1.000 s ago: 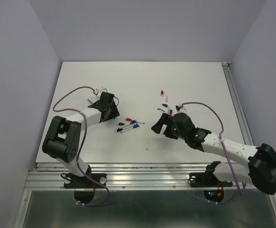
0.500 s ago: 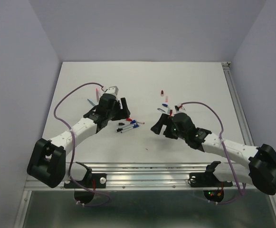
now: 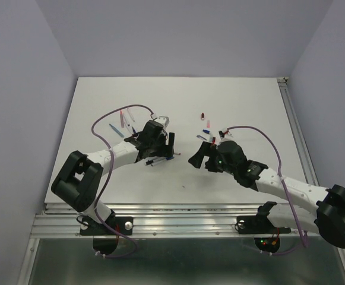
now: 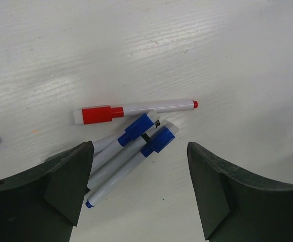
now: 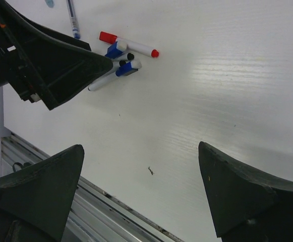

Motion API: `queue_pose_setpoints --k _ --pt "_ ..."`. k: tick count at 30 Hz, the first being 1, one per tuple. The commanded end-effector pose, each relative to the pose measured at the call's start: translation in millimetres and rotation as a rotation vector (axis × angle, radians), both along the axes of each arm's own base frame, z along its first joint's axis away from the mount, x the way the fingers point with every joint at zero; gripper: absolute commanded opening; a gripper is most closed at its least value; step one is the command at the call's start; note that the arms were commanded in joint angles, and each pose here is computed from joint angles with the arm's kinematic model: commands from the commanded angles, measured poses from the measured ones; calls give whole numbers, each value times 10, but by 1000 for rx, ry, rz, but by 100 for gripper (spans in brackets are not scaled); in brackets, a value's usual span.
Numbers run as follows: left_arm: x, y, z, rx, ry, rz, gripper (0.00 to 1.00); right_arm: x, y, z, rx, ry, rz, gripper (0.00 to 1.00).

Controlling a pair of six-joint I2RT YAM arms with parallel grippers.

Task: Open the pen caps

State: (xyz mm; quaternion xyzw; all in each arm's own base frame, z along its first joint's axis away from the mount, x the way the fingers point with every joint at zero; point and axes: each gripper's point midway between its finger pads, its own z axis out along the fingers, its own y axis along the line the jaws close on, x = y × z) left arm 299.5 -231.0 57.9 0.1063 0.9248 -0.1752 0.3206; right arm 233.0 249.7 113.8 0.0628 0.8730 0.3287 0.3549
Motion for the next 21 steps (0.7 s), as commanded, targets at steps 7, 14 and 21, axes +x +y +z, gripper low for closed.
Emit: queue_pose_setpoints --k 7,14,21 --pt "145 -107 82 62 -71 -10 77 -23 -52 7 -15 -34 9 100" --pt "151 -101 20 119 -49 11 72 -30 -61 5 -17 -38 12 100" --pt "180 -163 -31 133 -36 -1 64 -35 -60 4 -15 -36 12 100"
